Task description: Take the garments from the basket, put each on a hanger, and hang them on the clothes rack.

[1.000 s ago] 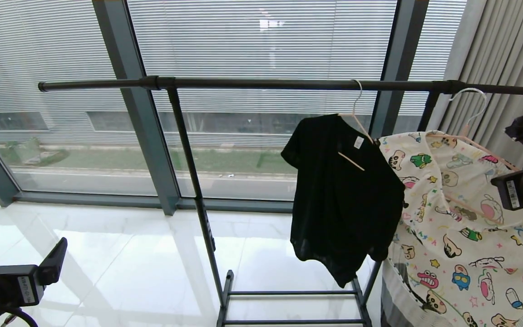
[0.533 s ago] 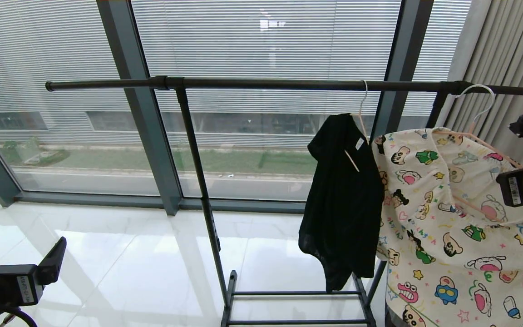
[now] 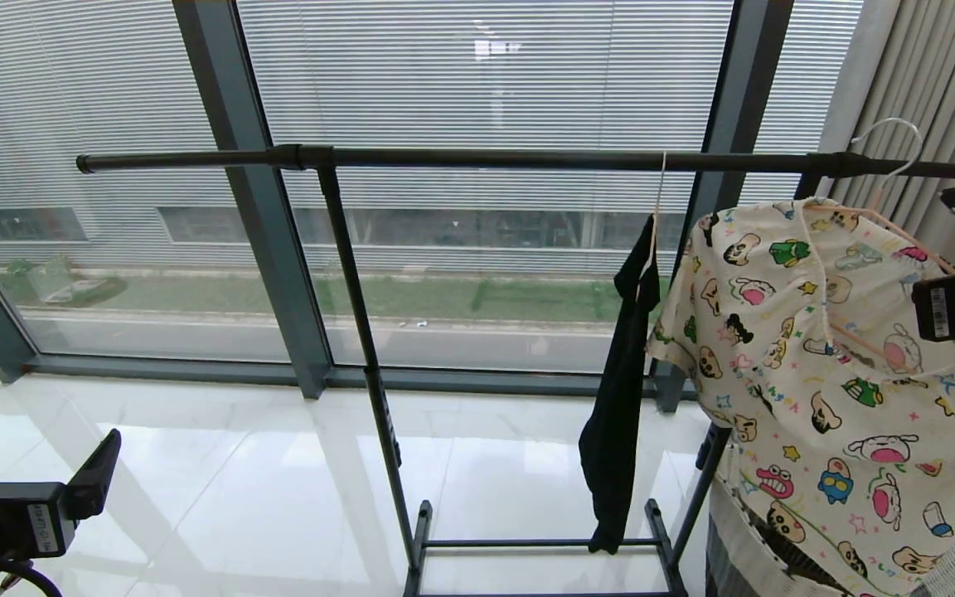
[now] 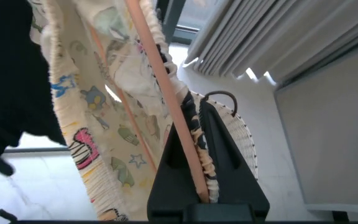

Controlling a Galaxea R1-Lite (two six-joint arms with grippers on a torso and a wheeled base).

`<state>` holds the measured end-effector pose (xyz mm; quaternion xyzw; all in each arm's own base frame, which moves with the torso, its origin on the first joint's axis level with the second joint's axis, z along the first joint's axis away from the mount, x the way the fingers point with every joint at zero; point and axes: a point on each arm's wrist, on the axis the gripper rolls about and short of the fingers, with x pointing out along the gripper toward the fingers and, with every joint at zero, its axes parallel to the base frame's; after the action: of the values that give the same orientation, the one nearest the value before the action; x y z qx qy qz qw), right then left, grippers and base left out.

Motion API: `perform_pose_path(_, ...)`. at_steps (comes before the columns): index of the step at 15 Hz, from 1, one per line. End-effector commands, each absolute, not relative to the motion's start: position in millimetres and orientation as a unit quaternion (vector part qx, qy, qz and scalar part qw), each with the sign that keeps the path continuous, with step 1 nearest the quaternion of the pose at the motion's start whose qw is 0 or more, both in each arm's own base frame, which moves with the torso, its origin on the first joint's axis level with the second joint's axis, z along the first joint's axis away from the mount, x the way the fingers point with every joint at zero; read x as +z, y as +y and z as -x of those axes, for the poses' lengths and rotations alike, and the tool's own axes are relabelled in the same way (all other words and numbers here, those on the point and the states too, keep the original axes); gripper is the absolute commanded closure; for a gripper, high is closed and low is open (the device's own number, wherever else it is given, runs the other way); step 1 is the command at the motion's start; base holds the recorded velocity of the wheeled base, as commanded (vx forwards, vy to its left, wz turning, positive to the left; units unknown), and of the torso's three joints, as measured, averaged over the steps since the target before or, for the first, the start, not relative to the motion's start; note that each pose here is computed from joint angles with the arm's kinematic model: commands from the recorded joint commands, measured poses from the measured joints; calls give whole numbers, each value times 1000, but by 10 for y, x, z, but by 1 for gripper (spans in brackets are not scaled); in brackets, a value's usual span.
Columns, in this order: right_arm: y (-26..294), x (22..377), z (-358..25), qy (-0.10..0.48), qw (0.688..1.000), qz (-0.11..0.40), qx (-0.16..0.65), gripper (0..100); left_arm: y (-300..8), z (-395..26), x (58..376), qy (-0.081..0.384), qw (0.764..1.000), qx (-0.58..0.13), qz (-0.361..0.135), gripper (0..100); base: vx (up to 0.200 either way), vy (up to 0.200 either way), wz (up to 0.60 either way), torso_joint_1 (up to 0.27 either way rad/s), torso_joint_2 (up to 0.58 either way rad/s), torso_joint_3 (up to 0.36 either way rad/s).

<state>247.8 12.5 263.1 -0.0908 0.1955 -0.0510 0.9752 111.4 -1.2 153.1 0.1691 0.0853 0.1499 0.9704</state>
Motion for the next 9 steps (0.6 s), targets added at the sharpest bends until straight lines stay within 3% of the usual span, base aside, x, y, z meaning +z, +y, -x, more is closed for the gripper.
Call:
perform_pose_path(1,132,2626,-2566,199,975,89,-52,100,-13,-1113,1528,86,970,149,-169,0,200,0,0,7,7,7)
perform_pose_path(8,133,2609,-2573,201,974,88,-52,100,-13,-1116,1521,88,970,149,-170,0,200,0,0,4,3,-2)
perform_pose_path(9,133,2605,-2577,202,974,88,-52,100,-13,-1116,1521,88,970,149,-170,0,0,0,0,0,0,0)
